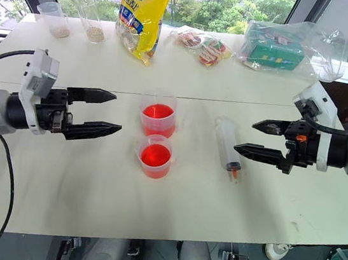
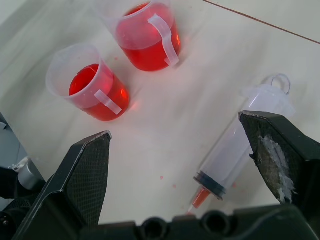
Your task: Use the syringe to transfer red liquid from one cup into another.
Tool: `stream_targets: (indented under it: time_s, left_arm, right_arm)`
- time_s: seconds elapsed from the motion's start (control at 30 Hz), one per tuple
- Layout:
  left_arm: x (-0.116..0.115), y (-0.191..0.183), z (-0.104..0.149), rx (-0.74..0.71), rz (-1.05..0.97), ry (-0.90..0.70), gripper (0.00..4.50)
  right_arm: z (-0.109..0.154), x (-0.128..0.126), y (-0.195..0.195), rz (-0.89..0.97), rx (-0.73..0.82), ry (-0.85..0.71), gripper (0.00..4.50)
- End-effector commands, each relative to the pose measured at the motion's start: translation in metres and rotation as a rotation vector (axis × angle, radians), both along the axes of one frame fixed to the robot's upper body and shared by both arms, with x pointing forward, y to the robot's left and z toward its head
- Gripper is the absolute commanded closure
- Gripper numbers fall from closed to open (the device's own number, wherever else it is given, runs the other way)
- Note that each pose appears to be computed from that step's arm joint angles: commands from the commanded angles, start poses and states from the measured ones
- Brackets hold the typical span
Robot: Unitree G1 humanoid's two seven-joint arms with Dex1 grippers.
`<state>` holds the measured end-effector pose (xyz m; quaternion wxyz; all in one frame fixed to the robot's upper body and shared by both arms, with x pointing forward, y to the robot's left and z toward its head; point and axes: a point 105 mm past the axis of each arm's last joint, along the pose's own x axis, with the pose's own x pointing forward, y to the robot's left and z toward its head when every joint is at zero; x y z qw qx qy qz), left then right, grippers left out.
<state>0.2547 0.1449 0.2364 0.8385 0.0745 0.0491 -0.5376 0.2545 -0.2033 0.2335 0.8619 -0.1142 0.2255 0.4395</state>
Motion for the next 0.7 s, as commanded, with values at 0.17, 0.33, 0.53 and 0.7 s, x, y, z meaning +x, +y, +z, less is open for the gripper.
stream_targets:
  time_s: [0.17,0.33,0.53,0.7]
  left_arm:
    - [-0.004,-0.006,0.009,-0.031,-0.033,-0.041,0.00]
    - [0.001,-0.010,0.009,-0.046,-0.026,-0.060,0.00]
    - [0.004,-0.014,0.009,-0.044,-0.053,-0.062,0.00]
    - [0.006,-0.019,0.008,-0.054,-0.070,-0.064,0.00]
  right_arm:
    - [0.007,0.000,-0.005,-0.014,-0.027,-0.035,0.04]
    - [0.009,0.003,-0.007,-0.035,-0.026,-0.052,0.04]
    - [0.004,0.015,-0.013,-0.111,-0.054,-0.039,0.04]
    - [0.000,0.036,-0.014,-0.200,-0.080,0.021,0.04]
